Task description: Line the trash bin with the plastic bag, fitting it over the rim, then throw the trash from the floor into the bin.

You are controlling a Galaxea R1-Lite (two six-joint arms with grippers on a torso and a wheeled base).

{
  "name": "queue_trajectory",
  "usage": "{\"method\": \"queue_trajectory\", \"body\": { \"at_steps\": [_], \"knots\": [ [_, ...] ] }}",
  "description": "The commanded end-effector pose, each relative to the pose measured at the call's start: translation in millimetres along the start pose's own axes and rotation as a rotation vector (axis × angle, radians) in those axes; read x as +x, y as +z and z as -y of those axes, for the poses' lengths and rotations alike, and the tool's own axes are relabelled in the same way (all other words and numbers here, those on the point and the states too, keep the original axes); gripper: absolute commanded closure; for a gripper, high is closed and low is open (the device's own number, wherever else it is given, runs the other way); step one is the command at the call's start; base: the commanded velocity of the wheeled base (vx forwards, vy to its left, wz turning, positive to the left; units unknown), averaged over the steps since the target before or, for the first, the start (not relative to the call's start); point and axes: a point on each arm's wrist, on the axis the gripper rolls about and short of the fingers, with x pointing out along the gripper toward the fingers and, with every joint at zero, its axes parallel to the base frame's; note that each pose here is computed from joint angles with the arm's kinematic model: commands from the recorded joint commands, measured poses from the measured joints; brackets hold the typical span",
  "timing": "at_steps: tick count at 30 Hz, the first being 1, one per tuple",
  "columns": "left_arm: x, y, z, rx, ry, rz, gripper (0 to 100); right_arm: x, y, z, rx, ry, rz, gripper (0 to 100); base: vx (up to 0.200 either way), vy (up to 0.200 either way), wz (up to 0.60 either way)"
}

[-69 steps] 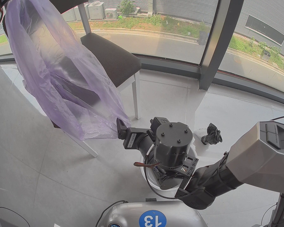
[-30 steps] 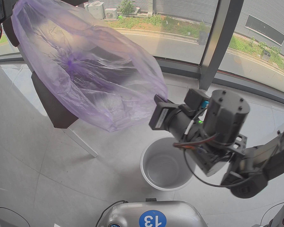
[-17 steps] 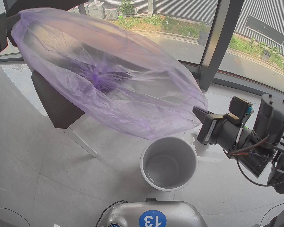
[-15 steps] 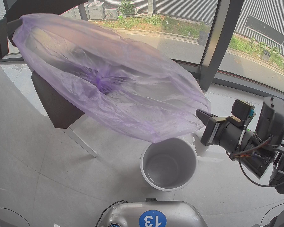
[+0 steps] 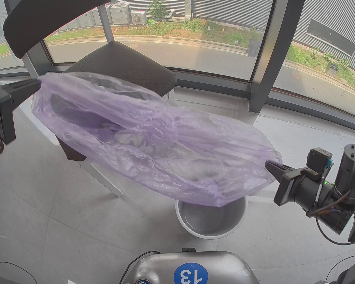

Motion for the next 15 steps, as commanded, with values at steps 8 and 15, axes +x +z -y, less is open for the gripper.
{"method": "queue_trajectory", "body": {
  "at_steps": [8,15],
  "knots": [
    [-6,-18,3,-0.036,-0.048,-0.022,100,-40,-3,12,-0.083,0.056,0.035,100,0.0,0.0,0.0],
    [17,-13,9,-0.055,-0.067,0.001,100,-41,7,9,-0.169,0.125,0.074,100,0.0,0.0,0.0]
  ]
}}
